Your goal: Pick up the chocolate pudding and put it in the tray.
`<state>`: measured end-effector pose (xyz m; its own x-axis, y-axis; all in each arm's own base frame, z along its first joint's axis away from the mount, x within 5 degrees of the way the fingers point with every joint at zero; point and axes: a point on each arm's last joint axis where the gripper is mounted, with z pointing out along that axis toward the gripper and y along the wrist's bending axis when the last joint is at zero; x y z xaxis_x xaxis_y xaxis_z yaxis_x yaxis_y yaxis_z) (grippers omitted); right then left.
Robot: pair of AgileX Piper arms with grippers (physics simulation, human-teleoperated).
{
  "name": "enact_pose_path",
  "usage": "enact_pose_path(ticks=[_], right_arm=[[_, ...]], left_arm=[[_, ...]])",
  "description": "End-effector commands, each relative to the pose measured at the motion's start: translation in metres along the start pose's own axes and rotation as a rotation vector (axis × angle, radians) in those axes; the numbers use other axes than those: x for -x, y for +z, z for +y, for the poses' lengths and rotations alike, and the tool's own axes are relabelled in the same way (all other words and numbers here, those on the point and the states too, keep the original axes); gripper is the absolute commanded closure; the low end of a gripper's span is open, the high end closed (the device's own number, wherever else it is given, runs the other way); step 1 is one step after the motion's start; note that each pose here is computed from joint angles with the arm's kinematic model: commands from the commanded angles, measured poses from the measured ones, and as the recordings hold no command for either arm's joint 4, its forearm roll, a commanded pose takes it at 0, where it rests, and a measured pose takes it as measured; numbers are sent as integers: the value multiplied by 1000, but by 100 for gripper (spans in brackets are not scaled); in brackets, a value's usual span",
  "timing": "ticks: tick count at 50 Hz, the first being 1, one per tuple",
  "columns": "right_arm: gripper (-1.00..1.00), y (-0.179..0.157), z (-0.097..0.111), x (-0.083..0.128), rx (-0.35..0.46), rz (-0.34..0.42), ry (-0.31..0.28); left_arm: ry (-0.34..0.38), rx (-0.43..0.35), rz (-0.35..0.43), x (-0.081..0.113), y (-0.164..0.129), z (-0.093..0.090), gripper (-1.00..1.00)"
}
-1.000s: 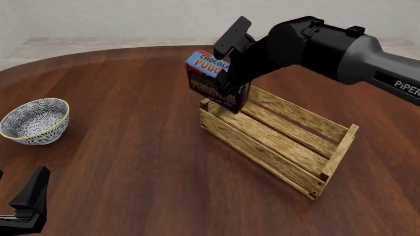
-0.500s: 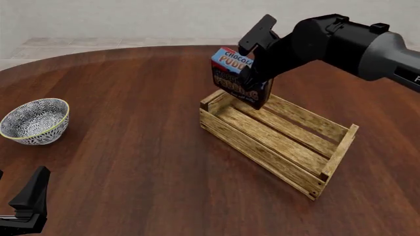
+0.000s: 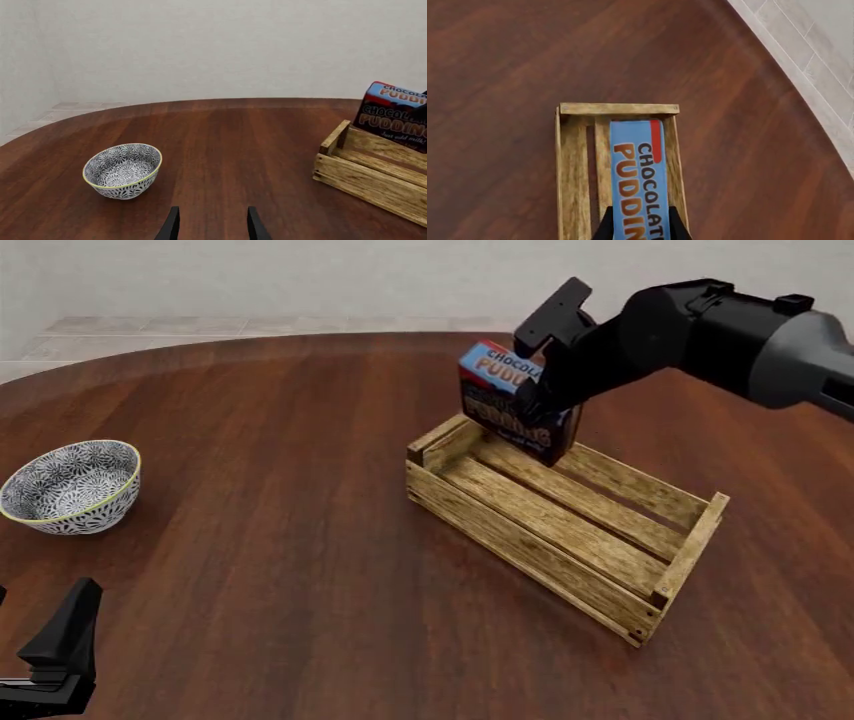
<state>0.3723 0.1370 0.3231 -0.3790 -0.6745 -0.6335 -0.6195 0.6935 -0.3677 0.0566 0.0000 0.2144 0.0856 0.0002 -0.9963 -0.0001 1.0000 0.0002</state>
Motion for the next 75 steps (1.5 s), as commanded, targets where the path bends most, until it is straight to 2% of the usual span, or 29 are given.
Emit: enact_pose_path(ticks=[1, 7, 23, 75], right_arm=[[100, 9, -6, -11, -13, 18, 39], [100, 12, -7, -14, -15, 23, 52], [100, 22, 10, -19, 13, 26, 65], [100, 47, 24, -44, 36, 72, 77]], left_arm=[[0, 0, 0, 0, 0, 0, -100], [0, 0, 0, 0, 0, 0, -100], [0, 0, 0, 0, 0, 0, -100], [0, 0, 0, 0, 0, 0, -100]])
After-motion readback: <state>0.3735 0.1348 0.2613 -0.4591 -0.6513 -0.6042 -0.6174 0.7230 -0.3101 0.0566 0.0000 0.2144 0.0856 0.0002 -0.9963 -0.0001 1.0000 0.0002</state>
